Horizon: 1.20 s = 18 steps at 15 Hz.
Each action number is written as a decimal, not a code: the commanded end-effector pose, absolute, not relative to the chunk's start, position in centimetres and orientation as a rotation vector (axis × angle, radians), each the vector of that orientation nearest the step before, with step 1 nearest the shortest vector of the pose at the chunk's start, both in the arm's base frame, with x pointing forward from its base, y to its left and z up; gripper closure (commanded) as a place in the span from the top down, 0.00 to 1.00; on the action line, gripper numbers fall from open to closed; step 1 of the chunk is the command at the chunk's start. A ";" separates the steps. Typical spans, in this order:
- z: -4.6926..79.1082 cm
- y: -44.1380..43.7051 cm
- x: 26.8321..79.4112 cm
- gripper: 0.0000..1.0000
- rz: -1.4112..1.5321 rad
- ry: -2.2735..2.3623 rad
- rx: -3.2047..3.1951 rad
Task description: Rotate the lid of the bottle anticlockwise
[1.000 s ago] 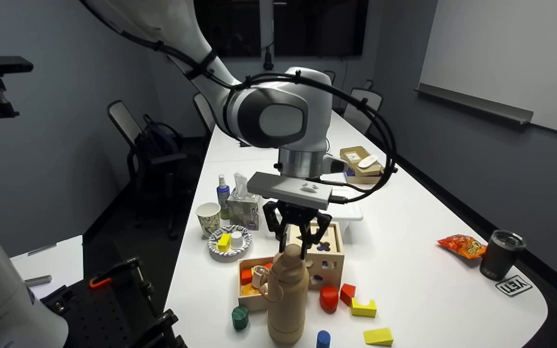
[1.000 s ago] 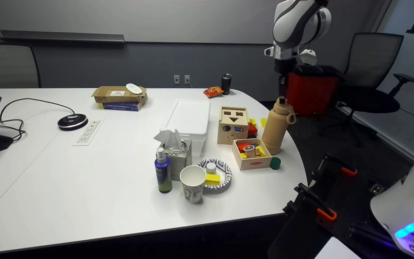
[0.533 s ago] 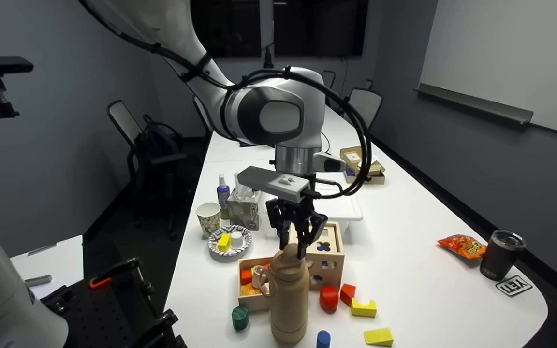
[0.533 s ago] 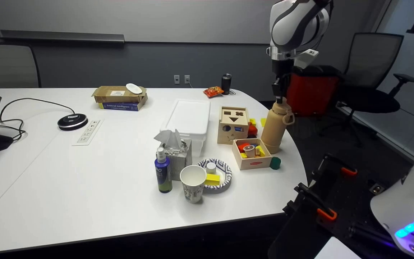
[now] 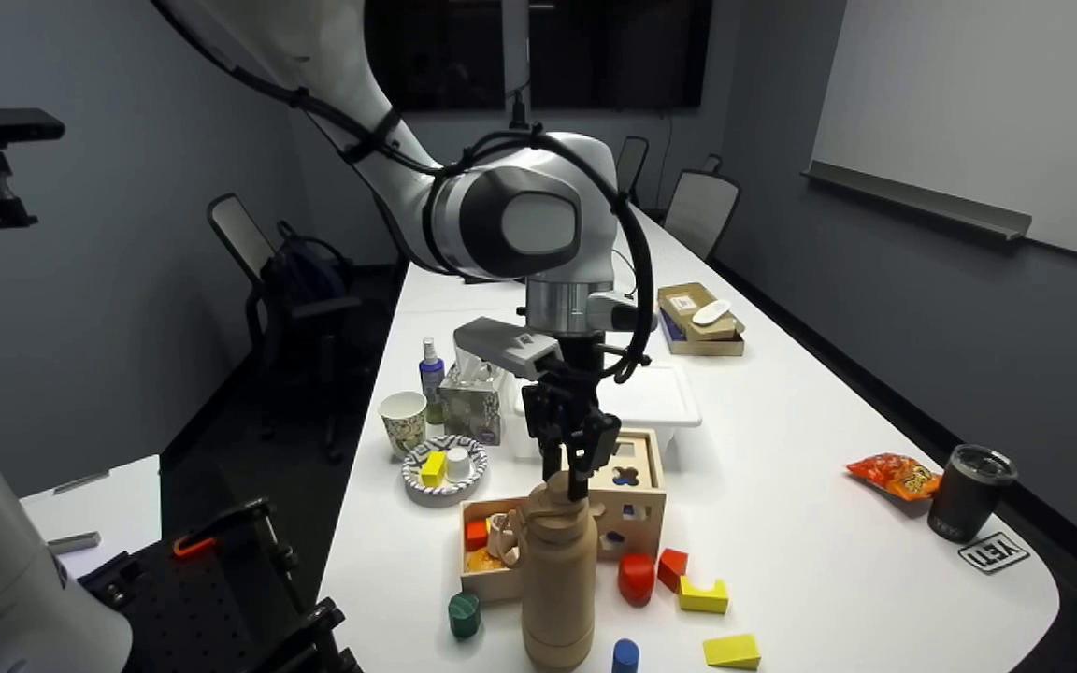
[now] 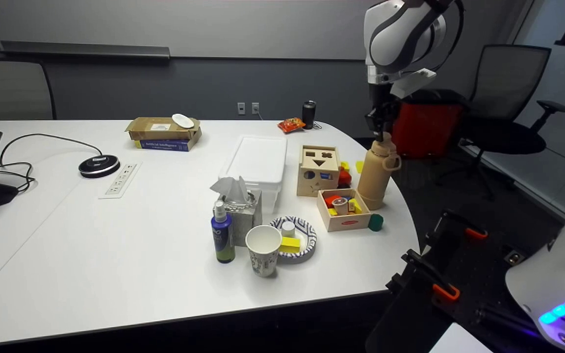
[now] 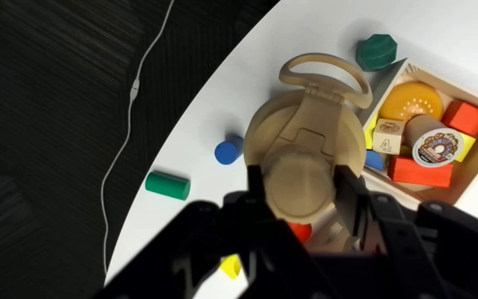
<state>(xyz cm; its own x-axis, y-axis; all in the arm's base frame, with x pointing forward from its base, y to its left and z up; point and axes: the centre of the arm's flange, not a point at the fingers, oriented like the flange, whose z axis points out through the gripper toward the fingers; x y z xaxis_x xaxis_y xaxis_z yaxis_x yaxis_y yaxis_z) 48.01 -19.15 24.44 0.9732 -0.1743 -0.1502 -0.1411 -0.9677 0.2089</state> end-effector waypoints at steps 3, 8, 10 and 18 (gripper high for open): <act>22.9 -19.5 46.7 0.20 -0.283 -0.452 2.861; 22.6 -19.6 46.6 0.20 -0.245 -0.567 2.871; 22.7 -19.8 46.5 0.20 -0.238 -0.607 2.873; 23.0 -20.5 46.5 0.70 -0.239 -0.701 2.893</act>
